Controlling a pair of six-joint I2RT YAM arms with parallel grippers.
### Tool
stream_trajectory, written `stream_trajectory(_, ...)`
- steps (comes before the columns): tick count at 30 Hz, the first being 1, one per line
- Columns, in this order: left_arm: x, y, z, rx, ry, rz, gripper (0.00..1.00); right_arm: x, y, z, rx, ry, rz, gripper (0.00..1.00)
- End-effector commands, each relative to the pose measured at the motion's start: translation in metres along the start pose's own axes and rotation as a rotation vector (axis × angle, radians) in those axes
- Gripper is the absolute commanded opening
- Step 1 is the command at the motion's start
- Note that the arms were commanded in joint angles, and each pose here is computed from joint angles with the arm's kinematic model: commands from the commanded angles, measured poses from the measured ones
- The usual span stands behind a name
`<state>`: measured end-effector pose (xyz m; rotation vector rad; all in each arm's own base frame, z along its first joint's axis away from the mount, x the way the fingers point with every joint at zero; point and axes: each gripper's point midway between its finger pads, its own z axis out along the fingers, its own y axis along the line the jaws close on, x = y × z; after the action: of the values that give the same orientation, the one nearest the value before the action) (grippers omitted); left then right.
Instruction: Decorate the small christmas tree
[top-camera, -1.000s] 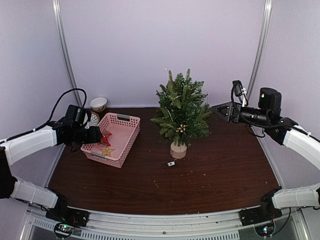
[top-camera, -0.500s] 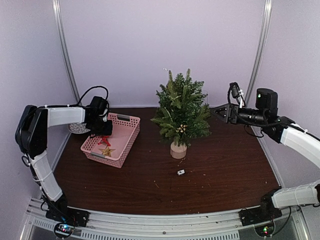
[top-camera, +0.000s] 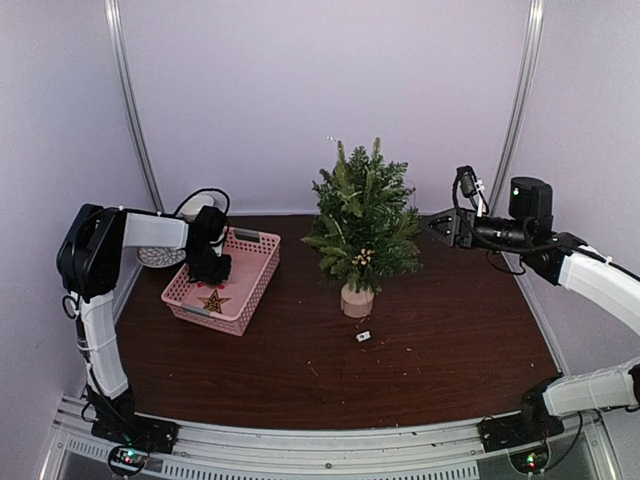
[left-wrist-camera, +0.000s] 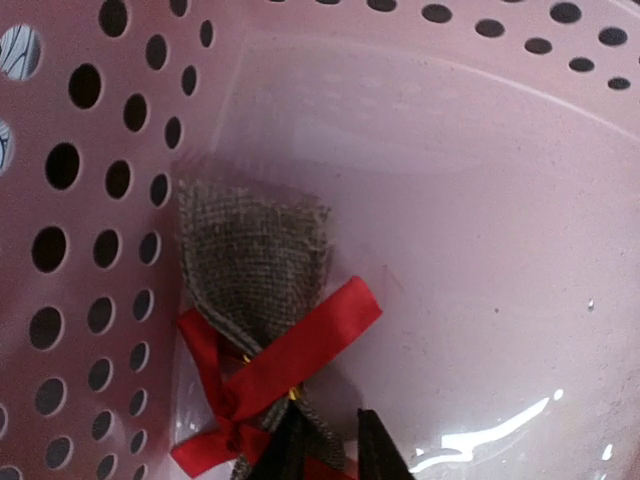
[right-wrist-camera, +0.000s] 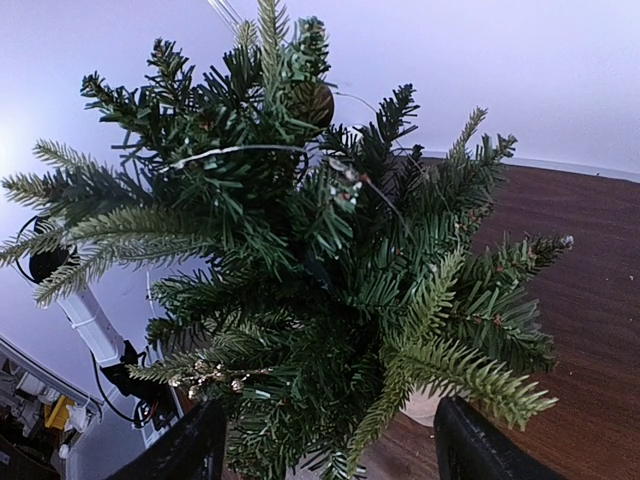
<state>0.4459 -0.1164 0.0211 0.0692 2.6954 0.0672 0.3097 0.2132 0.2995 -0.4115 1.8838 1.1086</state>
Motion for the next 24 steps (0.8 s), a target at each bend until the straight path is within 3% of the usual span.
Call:
stream_trajectory(1, -0.009, -0.004, -0.007, 0.038, -0.026, 0.018, 0.12, -0.018, 0.010, -0.004, -0.026, -0.041, -0.029, 0.75)
stream_trajectory(4, -0.019, -0.009, -0.029, 0.069, -0.087, 0.027, 0.00, -0.019, 0.011, -0.004, -0.029, -0.044, -0.030, 0.75)
stream_trajectory(7, -0.032, -0.023, -0.063, 0.156, -0.170, 0.042, 0.00, -0.020, 0.013, -0.005, -0.032, -0.048, -0.030, 0.75)
stream_trajectory(11, -0.044, -0.049, -0.119, 0.411, -0.348, 0.014, 0.00, -0.020, 0.013, -0.004, -0.038, -0.048, -0.026, 0.74)
stream_trajectory(15, -0.049, -0.063, -0.154, 0.628, -0.447, -0.034, 0.00, -0.018, 0.013, -0.003, -0.044, -0.040, -0.014, 0.74)
stream_trajectory(24, -0.033, -0.100, -0.266, 1.017, -0.675, 0.145, 0.00, -0.029, 0.039, -0.004, -0.135, -0.048, -0.087, 0.71)
